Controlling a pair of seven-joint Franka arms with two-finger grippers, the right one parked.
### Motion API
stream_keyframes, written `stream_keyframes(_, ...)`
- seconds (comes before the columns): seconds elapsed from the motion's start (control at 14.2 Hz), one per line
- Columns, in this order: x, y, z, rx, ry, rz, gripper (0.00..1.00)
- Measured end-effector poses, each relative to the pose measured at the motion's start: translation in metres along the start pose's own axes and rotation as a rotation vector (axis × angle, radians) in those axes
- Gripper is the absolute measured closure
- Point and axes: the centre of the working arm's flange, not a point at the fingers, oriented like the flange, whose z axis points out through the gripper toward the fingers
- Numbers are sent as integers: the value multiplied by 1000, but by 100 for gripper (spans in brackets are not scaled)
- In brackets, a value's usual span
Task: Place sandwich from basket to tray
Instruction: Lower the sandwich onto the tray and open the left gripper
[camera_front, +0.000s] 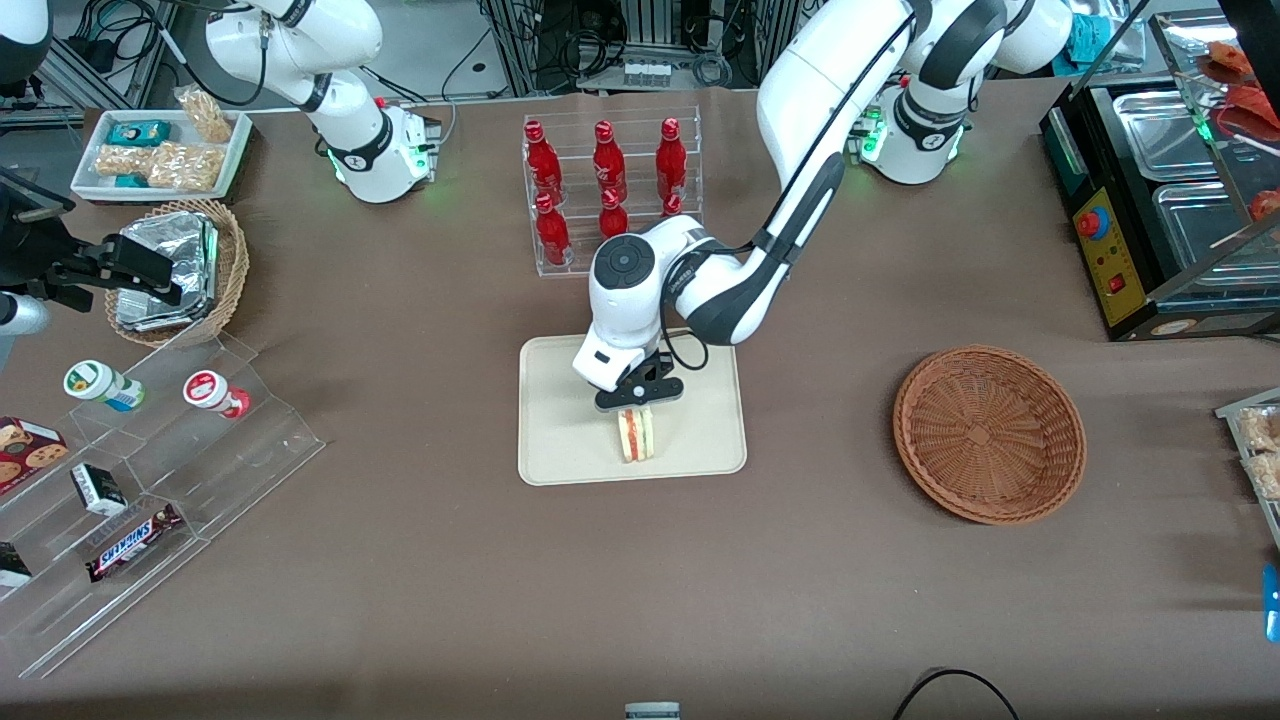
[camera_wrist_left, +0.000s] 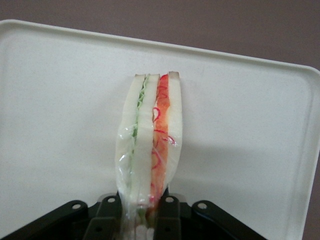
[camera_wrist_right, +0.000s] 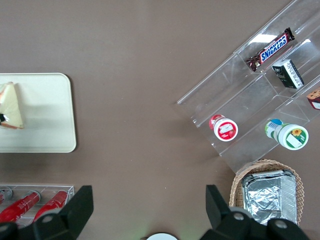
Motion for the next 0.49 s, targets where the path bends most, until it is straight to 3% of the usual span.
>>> stream_keyframes(0.49, 4, 5, -24, -18, 14, 14, 2)
